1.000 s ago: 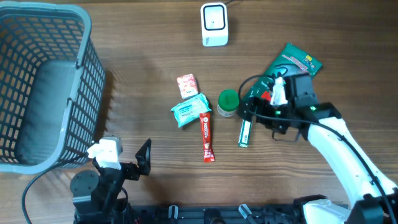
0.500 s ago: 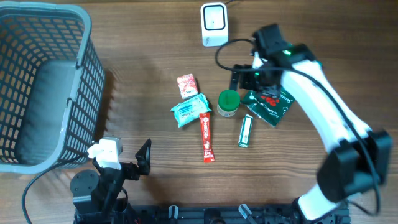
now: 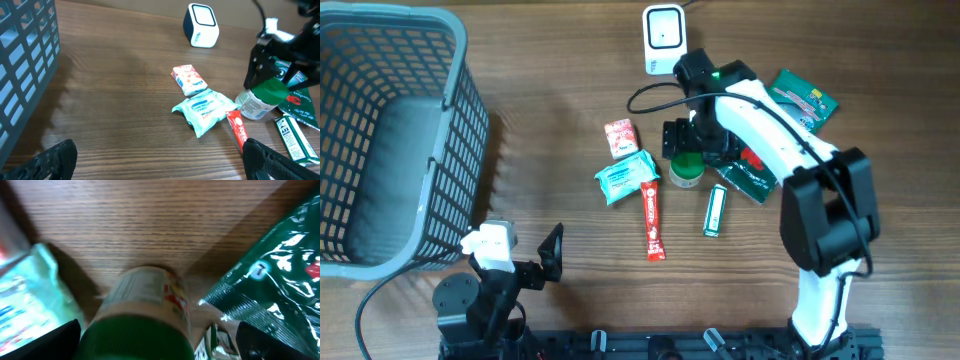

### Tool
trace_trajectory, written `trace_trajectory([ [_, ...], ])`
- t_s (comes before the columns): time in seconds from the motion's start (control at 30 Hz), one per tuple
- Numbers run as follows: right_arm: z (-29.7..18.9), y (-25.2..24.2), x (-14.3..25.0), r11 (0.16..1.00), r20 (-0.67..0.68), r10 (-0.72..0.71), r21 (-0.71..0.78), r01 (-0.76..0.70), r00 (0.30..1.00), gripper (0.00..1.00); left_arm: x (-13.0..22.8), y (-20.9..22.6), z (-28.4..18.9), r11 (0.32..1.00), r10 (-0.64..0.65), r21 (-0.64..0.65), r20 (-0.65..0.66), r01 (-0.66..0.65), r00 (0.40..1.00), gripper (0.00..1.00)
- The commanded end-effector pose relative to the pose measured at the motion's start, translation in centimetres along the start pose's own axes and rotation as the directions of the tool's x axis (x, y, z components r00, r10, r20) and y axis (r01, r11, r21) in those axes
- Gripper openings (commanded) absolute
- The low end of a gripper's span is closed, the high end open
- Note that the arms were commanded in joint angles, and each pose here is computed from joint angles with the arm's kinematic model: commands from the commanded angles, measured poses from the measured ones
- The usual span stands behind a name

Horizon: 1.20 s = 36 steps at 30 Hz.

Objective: Scan the item barcode
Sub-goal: 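Reach right gripper to the green-lidded jar and grasp it, then lift jar with right gripper and hold its label at the scanner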

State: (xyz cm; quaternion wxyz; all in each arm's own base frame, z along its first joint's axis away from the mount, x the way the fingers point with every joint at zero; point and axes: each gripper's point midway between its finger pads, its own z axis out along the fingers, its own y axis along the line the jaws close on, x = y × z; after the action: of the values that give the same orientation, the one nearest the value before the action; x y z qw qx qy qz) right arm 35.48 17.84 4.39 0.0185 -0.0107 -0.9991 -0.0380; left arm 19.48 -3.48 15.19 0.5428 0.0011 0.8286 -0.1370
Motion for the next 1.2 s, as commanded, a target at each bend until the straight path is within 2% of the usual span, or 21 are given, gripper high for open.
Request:
trace_trajectory([
  [0.0, 1.4, 0.0, 0.0, 0.999, -0.03, -0.017, 0.033, 0.018, 0.999, 1.0, 0.3, -0.1, 0.1, 1.0, 0.012, 0.011, -0.006, -0.012, 1.0, 1.0],
  [0.13, 3.1, 0.9, 0.9, 0.996, -0.059, -0.07, 0.045, 0.073, 0.996, 0.98, 0.3, -0.1, 0.1, 1.0, 0.012, 0.011, -0.006, -0.012, 1.0, 1.0],
  [0.27, 4.4, 0.9, 1.0, 0.993, -0.081, -0.097, 0.053, 0.102, 0.992, 0.84, 0.3, -0.1, 0.1, 1.0, 0.012, 0.011, -0.006, -0.012, 1.0, 1.0],
  [0.43, 5.9, 0.7, 1.1, 0.993, -0.108, -0.093, 0.064, 0.1, 0.99, 0.78, 0.3, -0.1, 0.1, 1.0, 0.012, 0.011, -0.006, -0.012, 1.0, 1.0],
  [0.6, 6.0, 0.7, 1.1, 0.993, -0.11, -0.093, 0.065, 0.1, 0.99, 0.64, 0.3, -0.1, 0.1, 1.0, 0.012, 0.01, -0.006, -0.012, 1.0, 1.0],
  [0.7, 5.8, 0.4, 1.6, 0.992, -0.133, -0.088, 0.073, 0.099, 0.987, 0.61, 0.3, -0.1, 0.1, 1.0, 0.012, 0.011, -0.006, -0.012, 1.0, 1.0],
  [0.8, 5.1, 0.4, 2.3, 0.992, -0.168, -0.087, 0.073, 0.1, 0.982, 0.6, 0.3, -0.1, 0.1, 1.0, 0.012, 0.011, -0.006, -0.012, 1.0, 1.0],
  [0.9, 3.3, 1.7, 3.2, 0.988, -0.226, -0.155, -0.009, 0.156, 0.962, 0.57, 0.3, -0.1, 0.1, 1.0, 0.012, 0.011, -0.006, -0.012, 1.0, 1.0],
  [1.03, 0.5, 2.2, 3.8, 0.989, -0.271, -0.146, -0.026, 0.144, 0.951, 0.55, 0.3, -0.1, 0.1, 1.0, 0.012, 0.011, -0.006, -0.012, 1.0, 1.0],
  [1.17, -2.3, 3.9, 5.3, 0.988, -0.338, -0.138, -0.115, 0.104, 0.931, 0.53, 0.3, -0.1, 0.1, 1.0, 0.012, 0.011, -0.007, -0.012, 1.0, 1.0],
])
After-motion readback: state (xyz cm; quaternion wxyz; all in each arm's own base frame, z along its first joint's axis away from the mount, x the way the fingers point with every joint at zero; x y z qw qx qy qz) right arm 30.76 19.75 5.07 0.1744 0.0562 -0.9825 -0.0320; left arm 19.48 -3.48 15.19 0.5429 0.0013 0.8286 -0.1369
